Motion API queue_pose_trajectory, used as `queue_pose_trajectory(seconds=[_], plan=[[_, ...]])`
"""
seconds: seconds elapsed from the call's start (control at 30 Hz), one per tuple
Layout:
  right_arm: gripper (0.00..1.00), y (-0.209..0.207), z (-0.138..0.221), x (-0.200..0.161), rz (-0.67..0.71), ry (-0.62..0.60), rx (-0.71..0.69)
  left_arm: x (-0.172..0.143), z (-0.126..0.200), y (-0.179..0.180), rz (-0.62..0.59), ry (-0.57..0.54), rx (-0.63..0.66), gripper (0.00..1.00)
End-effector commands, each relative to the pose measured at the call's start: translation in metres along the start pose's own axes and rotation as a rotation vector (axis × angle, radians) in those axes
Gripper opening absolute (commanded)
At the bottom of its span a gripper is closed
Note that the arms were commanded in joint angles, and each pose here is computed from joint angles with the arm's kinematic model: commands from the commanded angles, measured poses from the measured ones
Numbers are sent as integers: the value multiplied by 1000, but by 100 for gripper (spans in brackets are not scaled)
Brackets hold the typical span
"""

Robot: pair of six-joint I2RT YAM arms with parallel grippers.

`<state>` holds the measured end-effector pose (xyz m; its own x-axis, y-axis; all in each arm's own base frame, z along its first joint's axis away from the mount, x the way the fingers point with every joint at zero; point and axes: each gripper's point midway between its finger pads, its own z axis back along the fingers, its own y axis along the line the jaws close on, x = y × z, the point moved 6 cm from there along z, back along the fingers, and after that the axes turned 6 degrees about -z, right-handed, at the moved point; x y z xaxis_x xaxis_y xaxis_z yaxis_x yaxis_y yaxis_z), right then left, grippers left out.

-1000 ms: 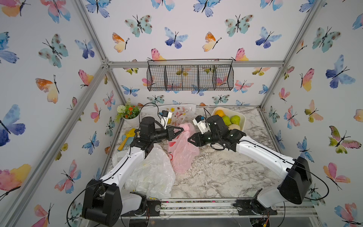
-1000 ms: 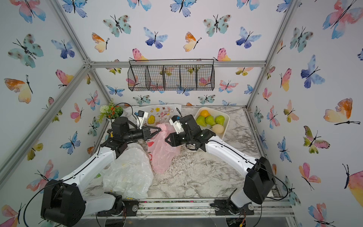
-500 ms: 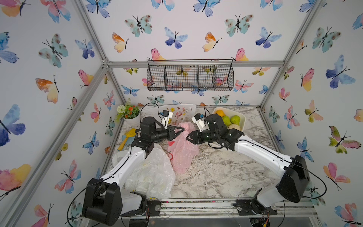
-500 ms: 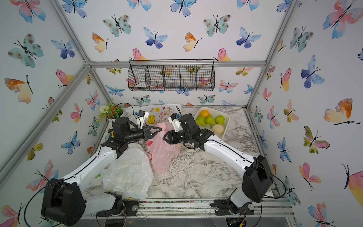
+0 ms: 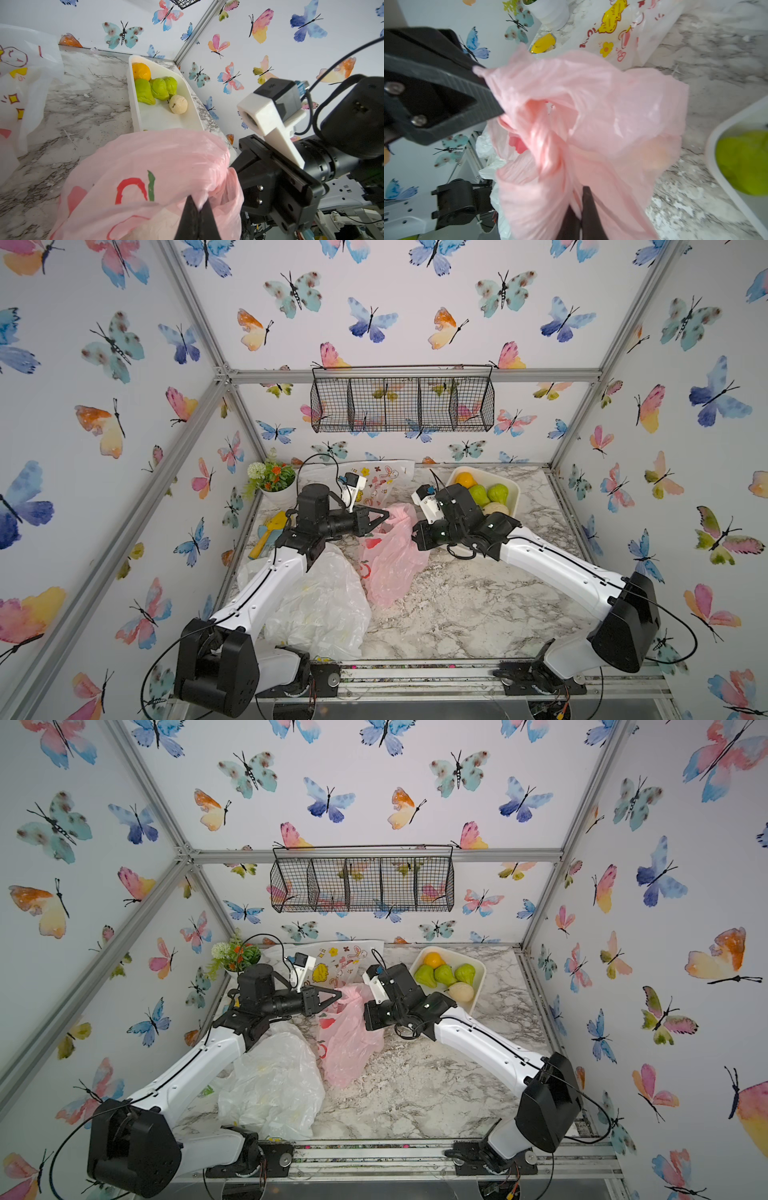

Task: Place the pears into plastic bags & tie knots
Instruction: Tie the plastic bag at the center of the board.

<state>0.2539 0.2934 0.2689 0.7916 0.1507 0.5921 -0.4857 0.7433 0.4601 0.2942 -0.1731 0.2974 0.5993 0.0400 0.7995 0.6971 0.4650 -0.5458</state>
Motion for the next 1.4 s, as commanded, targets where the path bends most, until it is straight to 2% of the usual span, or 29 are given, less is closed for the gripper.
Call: queue_pose_trajectory(seconds=[0.0,0.2,0.3,0.4,0.6,0.77,0.87,1.03,1.27,1.3,1.37], plan=[[3,-24,29,-4,45,-8,-251,7,23,-3,-65,28,108,0],[3,-59,51,-24,-37,-25,-469,0,43,18,-48,-8,236,0],[3,-93,63,-39,-100,7,-638,-11,46,27,-20,20,275,0],[3,-120,76,-52,-185,3,-718,-25,59,45,25,55,392,0],[3,-168,76,-78,-396,1,-675,-67,89,97,205,-7,601,0],[3,-184,69,-88,-467,20,-656,-80,98,112,220,0,718,0],[3,-188,61,-91,-495,29,-623,-81,98,113,217,0,723,0],[3,-184,57,-84,-500,20,-574,-73,89,102,194,3,648,0],[3,-195,54,-93,-530,51,-544,-69,92,100,172,12,681,0],[6,-191,53,-86,-518,49,-504,-61,91,92,172,10,646,0],[31,-178,58,-70,-492,37,-432,-38,86,68,129,-27,531,0]])
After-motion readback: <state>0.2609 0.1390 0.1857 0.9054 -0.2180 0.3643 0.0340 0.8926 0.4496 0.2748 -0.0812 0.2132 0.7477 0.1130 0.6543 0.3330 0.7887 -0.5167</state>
